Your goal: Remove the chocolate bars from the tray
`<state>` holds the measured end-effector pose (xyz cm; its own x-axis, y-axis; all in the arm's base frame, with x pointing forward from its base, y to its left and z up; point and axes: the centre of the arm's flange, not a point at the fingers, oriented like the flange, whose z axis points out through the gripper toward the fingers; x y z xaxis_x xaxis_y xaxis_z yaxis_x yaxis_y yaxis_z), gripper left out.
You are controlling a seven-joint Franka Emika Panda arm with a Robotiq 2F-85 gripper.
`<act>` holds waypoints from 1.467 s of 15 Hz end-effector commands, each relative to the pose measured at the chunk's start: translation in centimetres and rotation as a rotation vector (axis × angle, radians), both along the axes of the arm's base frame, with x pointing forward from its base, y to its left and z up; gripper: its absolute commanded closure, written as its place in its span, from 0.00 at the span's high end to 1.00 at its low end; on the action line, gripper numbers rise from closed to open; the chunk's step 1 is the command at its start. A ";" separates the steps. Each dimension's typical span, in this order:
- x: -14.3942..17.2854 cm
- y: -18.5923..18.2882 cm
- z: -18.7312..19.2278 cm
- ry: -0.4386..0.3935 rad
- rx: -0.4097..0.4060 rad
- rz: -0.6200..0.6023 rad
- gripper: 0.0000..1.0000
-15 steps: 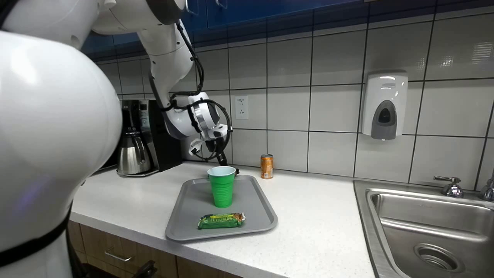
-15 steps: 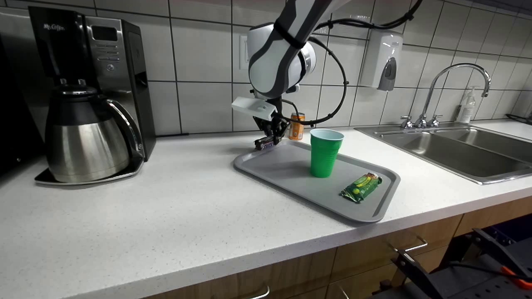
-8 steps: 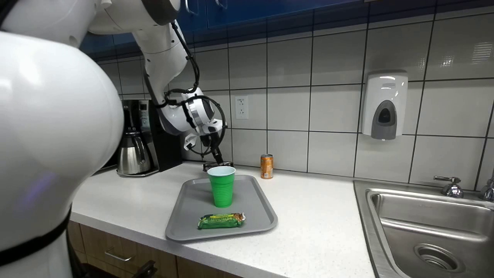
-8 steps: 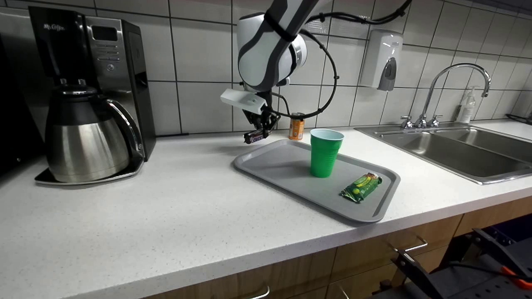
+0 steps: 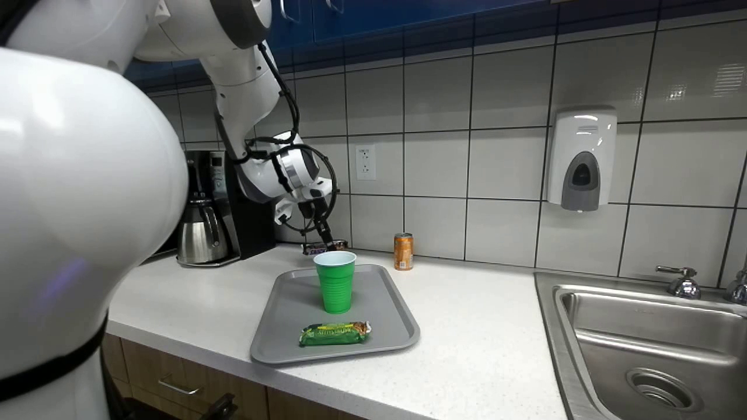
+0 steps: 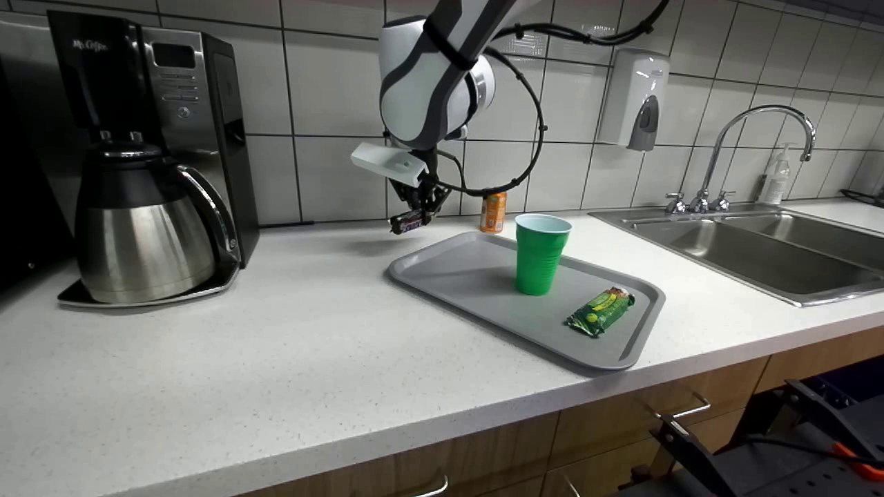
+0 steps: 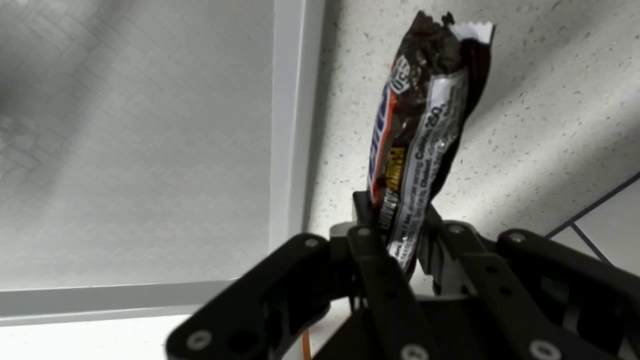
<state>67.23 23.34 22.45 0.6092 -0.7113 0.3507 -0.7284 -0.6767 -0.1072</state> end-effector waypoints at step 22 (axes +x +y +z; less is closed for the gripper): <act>2.6 3.7 -2.4 0.014 -0.017 0.039 0.69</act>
<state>69.03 26.48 19.55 0.6315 -0.6875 0.3585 -0.7053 -0.7014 -0.1028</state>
